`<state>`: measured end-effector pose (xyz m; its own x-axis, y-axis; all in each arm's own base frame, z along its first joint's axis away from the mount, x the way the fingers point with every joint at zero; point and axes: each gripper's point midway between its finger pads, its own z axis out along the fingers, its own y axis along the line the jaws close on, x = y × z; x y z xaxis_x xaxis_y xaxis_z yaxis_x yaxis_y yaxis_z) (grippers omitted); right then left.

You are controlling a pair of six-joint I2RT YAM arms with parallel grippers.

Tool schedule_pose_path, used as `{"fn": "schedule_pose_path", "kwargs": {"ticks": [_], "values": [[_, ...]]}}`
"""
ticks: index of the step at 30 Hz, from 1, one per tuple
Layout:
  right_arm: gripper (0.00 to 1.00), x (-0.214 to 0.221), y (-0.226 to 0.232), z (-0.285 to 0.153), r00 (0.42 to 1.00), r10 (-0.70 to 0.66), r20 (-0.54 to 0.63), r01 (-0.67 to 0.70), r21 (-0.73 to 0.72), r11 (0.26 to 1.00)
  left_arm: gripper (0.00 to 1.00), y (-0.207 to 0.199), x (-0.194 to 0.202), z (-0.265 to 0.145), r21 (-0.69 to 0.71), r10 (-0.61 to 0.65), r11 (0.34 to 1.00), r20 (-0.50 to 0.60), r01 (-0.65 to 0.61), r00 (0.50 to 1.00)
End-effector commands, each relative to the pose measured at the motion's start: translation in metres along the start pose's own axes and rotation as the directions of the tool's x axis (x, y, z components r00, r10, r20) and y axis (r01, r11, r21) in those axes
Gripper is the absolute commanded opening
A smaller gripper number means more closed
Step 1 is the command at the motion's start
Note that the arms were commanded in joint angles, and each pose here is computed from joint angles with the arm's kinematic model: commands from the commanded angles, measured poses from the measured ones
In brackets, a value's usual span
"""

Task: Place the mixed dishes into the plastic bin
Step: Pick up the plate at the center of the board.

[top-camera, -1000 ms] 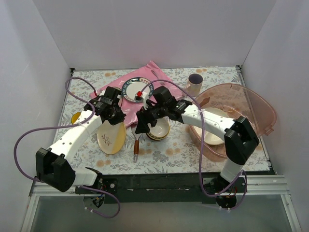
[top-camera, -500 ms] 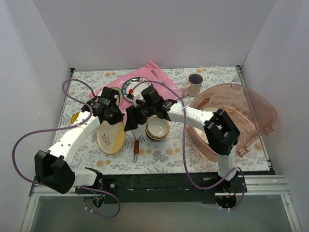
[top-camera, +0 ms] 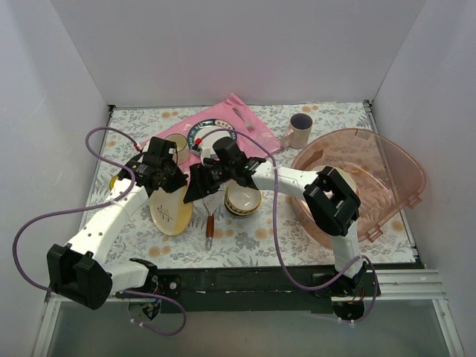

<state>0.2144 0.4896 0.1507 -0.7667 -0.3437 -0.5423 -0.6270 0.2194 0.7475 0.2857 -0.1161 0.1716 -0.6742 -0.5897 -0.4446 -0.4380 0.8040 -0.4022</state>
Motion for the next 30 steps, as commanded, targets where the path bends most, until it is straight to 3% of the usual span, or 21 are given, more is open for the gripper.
{"fn": "schedule_pose_path", "kwargs": {"ticks": [1, 9, 12, 20, 22, 23, 27, 30], "values": [[0.65, -0.021, 0.015, 0.008, 0.999, 0.002, 0.052, 0.001, -0.067, 0.998, 0.0, -0.018, -0.015, -0.017, 0.12, -0.071, 0.991, 0.057, 0.063, 0.996], [0.58, -0.021, 0.005, 0.016, 0.998, 0.023, 0.06, -0.02, -0.045, 0.999, 0.0, -0.027, -0.02, -0.025, 0.193, -0.13, 0.975, 0.077, 0.113, 0.989], [0.5, -0.023, 0.004, 0.017, 0.998, 0.017, 0.067, -0.015, -0.038, 0.999, 0.0, -0.031, -0.021, -0.029, 0.227, -0.153, 0.965, 0.081, 0.131, 0.985], [0.06, -0.037, 0.012, 0.004, 0.992, -0.06, 0.108, 0.062, -0.01, 0.998, 0.02, -0.039, -0.031, -0.051, 0.316, -0.183, 0.939, 0.128, 0.135, 0.975], [0.01, -0.042, 0.015, -0.005, 0.989, -0.08, 0.124, 0.08, 0.005, 0.997, 0.2, -0.041, -0.037, -0.065, 0.357, -0.197, 0.925, 0.156, 0.13, 0.968], [0.01, -0.044, 0.016, -0.008, 0.987, -0.092, 0.128, 0.092, 0.005, 0.996, 0.39, -0.044, -0.039, -0.071, 0.38, -0.196, 0.917, 0.167, 0.121, 0.966], [0.01, -0.053, 0.033, -0.026, 0.979, -0.142, 0.149, 0.149, -0.038, 0.988, 0.78, -0.05, -0.047, -0.099, 0.449, -0.188, 0.89, 0.218, 0.073, 0.958], [0.01, -0.061, 0.052, -0.04, 0.969, -0.185, 0.164, 0.2, -0.083, 0.976, 0.91, -0.055, -0.055, -0.125, 0.502, -0.178, 0.865, 0.269, 0.02, 0.947]]}}
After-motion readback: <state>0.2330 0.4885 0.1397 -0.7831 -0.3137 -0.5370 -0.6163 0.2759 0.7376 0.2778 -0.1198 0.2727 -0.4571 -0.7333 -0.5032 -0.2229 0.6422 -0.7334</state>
